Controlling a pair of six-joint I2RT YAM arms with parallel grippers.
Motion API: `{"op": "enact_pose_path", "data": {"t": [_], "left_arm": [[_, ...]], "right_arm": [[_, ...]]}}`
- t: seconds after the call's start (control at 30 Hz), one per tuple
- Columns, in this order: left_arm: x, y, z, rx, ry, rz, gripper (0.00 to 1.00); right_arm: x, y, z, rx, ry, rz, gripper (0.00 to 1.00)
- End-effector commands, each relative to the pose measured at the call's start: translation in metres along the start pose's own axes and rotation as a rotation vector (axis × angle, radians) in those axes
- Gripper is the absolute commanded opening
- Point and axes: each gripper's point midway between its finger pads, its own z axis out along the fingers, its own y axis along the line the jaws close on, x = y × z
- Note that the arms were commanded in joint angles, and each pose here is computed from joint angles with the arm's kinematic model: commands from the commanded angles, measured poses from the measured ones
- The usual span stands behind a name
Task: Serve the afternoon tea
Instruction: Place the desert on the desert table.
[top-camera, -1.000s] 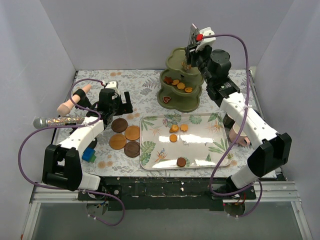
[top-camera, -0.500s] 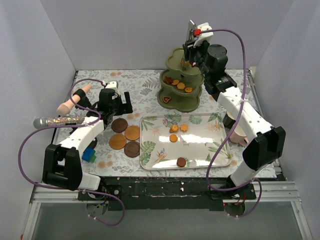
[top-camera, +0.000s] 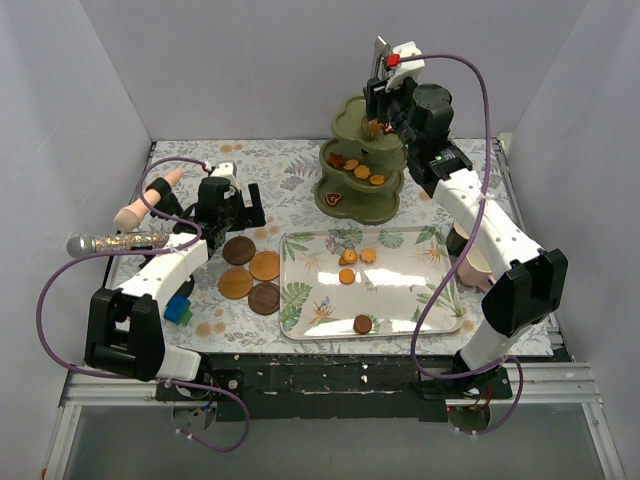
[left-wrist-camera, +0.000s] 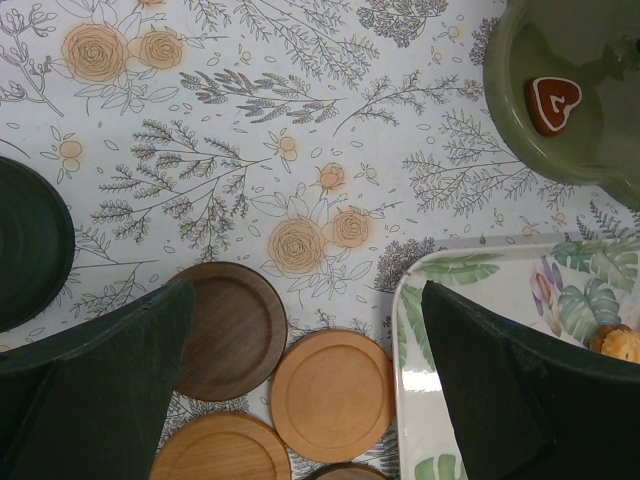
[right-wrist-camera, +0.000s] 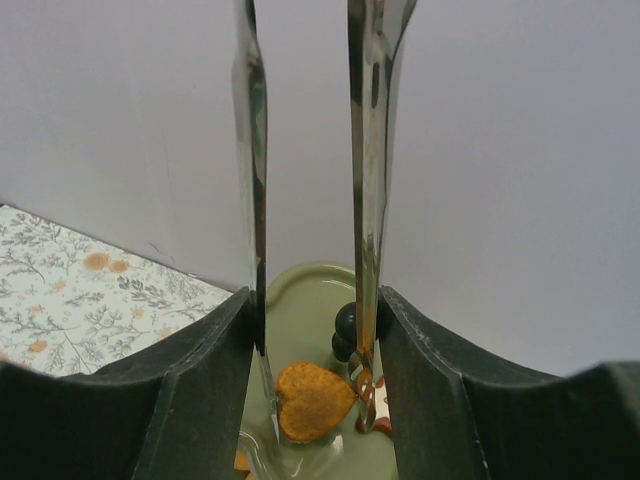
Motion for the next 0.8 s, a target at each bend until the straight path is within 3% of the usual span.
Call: {"op": "enact_pose_path", "data": {"t": [0.0,0.23,0.37,0.77], "left_arm": [[-0.015,0.000,-0.004,-0.010,-0.036,0.011,0.98],[-0.016,-0.001,-0.005,-0.006,-0.039,0.010,0.98],[-0.016,0.000,-0.005,-0.007,-0.040,0.010,0.98],[-0.020,-0.001,-0.010,-0.001,-0.055,0.007,0.98]], "right_arm": [[-0.037,-0.006,0.000,0.012,-0.092,0.012,0.58],[-0.040,-0.008,0.001,0.017,-0.095,0.011,0.60],[-0.053,-0.008,-0.006,0.013,-0.127,0.018,0.52],[-0.089,-0.010,-0.042,-0.004,-0.191,0.026,0.49]]}}
